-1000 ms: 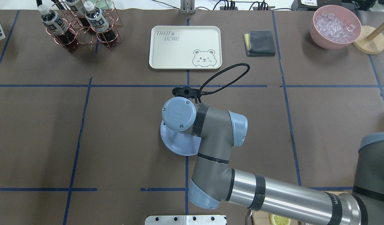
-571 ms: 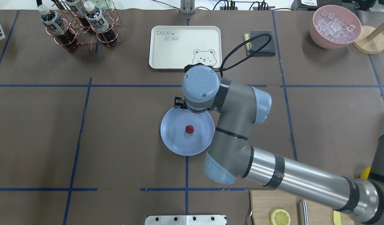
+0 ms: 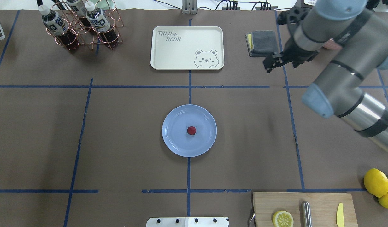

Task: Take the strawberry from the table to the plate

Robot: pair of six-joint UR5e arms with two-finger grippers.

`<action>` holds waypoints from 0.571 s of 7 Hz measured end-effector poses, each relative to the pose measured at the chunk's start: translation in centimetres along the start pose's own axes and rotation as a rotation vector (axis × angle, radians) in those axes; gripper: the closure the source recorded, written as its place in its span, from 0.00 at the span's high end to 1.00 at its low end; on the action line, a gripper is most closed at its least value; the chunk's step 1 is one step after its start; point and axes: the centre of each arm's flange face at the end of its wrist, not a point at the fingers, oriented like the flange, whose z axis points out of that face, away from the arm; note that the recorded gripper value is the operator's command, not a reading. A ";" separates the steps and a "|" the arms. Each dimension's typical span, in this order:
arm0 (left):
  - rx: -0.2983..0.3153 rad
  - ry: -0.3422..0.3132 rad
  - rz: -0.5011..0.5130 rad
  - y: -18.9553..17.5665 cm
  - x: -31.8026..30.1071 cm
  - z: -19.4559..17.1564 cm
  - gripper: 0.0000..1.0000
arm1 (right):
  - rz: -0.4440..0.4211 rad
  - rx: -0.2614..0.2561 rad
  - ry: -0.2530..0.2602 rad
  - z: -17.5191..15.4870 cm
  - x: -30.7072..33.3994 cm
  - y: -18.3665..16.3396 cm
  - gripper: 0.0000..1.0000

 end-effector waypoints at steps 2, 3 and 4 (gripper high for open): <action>-0.008 -0.029 -0.006 0.7 -0.4 0.1 1.00 | -0.029 -0.037 0.046 -1.9 17.9 6.0 1.00; -0.009 -0.032 -0.007 0.8 -0.5 0.1 1.00 | -0.037 -0.064 0.076 -1.2 24.8 10.8 1.00; -0.009 -0.034 -0.007 0.9 -0.5 0.1 1.00 | -0.019 -0.080 0.113 -0.1 31.1 15.7 1.00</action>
